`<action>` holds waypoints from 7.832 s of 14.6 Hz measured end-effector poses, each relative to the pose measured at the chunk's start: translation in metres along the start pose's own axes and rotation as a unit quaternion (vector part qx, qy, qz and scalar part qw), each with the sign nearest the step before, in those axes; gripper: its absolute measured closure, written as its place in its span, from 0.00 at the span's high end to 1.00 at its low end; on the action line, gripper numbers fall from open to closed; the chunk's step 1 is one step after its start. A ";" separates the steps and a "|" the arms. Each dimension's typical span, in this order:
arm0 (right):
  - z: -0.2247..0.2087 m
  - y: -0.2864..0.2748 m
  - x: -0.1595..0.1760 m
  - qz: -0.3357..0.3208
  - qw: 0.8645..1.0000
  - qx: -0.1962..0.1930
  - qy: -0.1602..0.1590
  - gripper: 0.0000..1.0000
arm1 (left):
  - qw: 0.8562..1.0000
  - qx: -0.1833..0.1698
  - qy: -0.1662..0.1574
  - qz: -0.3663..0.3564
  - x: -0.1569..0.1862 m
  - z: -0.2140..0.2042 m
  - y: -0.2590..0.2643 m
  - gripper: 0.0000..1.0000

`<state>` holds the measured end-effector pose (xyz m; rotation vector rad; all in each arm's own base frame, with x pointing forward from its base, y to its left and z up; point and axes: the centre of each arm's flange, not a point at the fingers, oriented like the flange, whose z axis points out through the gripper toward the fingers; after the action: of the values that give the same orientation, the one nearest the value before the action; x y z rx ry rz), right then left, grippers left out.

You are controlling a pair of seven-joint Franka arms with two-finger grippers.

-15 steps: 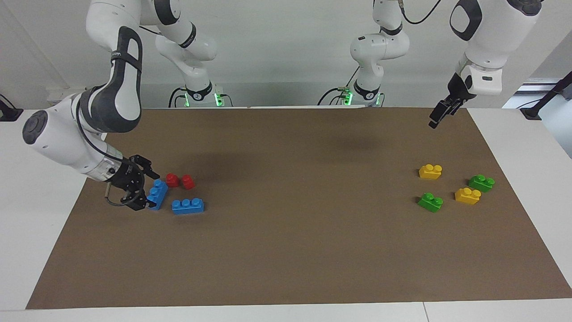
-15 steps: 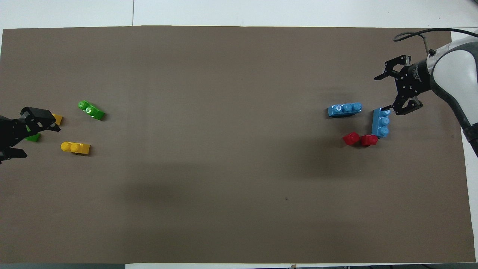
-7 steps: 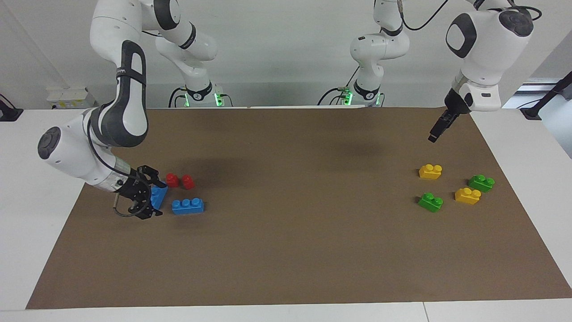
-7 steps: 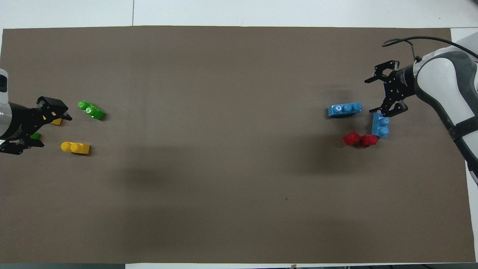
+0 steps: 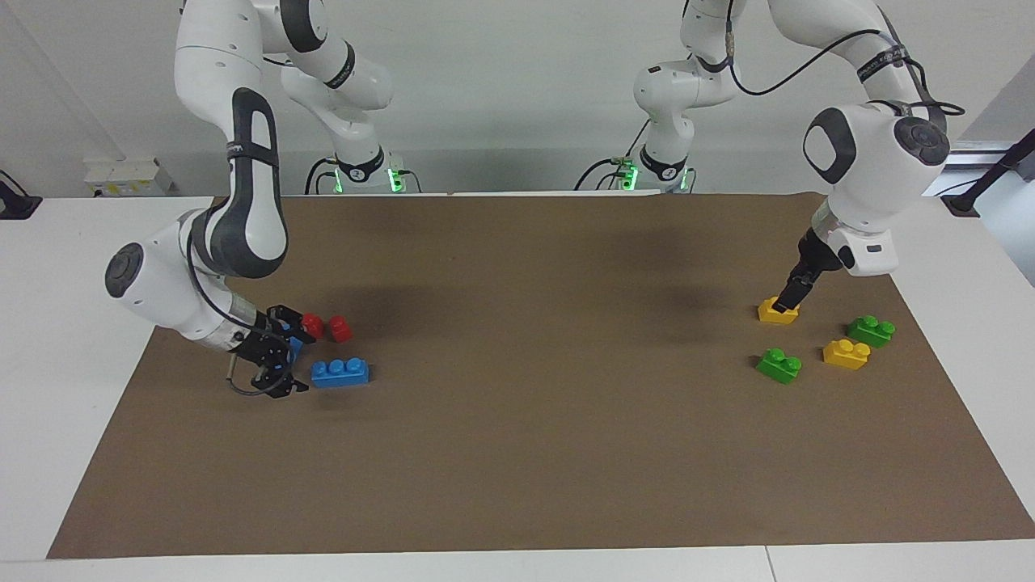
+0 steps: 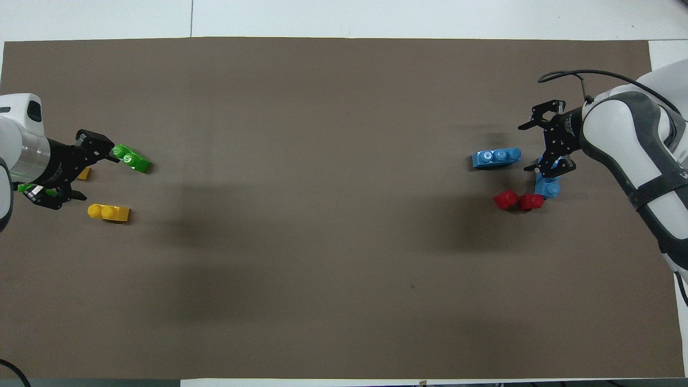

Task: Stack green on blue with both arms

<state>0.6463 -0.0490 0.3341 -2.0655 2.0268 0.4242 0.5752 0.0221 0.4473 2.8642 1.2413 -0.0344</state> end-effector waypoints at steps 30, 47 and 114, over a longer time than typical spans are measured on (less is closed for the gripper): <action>0.045 0.013 -0.002 -0.038 0.999 0.038 0.008 0.80 | 0.997 -0.018 0.017 -0.072 0.073 0.129 0.032 1.00; 0.029 0.012 -0.013 -0.043 0.998 0.041 -0.013 0.34 | 0.999 -0.014 0.017 -0.049 0.075 0.136 0.031 0.43; 0.179 0.118 -0.335 0.032 0.996 0.083 -0.018 0.34 | 0.921 -0.068 0.045 -0.382 -0.378 0.099 0.209 0.34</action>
<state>0.5153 0.3242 0.2903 -1.8883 2.0375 0.2908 0.4681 -0.3996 0.3607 2.1096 2.1858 0.1661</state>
